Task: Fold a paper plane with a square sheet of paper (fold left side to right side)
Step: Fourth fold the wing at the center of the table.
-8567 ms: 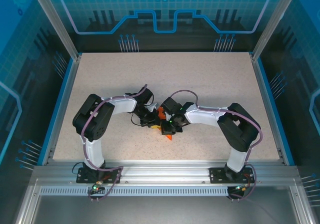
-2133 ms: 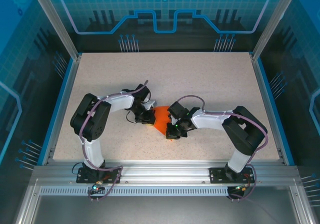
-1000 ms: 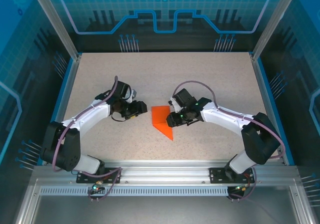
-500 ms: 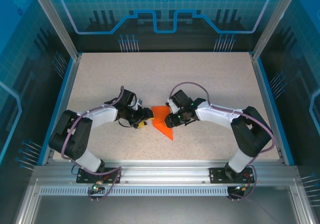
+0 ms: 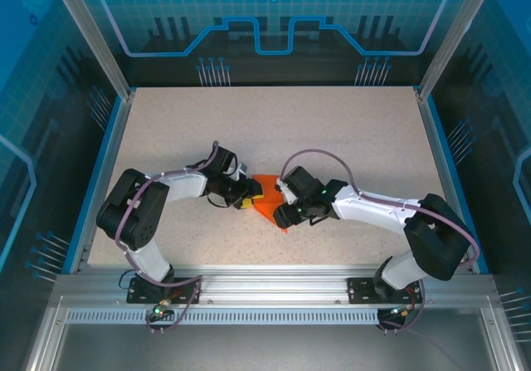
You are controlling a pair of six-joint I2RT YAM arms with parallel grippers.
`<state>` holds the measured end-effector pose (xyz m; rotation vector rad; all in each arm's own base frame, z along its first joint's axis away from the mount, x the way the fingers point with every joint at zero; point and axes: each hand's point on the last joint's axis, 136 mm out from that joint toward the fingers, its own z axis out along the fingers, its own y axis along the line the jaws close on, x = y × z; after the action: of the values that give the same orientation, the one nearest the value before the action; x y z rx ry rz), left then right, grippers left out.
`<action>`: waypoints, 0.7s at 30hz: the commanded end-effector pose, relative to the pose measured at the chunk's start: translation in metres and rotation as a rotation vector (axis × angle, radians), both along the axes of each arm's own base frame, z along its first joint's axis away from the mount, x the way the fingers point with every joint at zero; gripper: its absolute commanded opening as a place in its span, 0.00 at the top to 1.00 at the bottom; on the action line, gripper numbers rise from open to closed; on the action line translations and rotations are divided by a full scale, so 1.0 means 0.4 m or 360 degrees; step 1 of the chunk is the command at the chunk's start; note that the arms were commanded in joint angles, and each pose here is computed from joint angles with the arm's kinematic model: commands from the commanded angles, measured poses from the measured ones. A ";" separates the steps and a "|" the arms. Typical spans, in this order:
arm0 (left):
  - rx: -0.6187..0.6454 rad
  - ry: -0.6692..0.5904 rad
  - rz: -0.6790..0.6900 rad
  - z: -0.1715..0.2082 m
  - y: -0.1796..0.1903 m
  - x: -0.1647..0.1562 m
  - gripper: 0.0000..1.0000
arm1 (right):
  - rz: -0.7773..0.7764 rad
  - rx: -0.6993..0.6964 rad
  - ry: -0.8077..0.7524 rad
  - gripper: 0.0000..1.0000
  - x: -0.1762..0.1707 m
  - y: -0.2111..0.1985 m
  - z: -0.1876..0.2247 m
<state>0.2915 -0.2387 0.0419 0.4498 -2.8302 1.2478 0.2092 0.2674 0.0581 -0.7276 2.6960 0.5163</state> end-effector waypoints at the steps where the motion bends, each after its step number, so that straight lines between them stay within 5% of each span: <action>1: -0.0044 -0.0039 -0.0027 0.035 -0.017 0.013 0.63 | 0.0005 -0.0026 -0.0071 0.49 -0.013 0.019 0.000; 21: -0.0041 -0.0084 -0.0024 0.103 -0.017 0.023 0.77 | -0.0034 -0.0310 -0.0221 0.58 0.032 0.067 -0.064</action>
<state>0.2996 -0.2421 0.0686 0.4201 -2.8520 1.2867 0.2152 0.2903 0.0290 -0.7839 2.6675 0.2360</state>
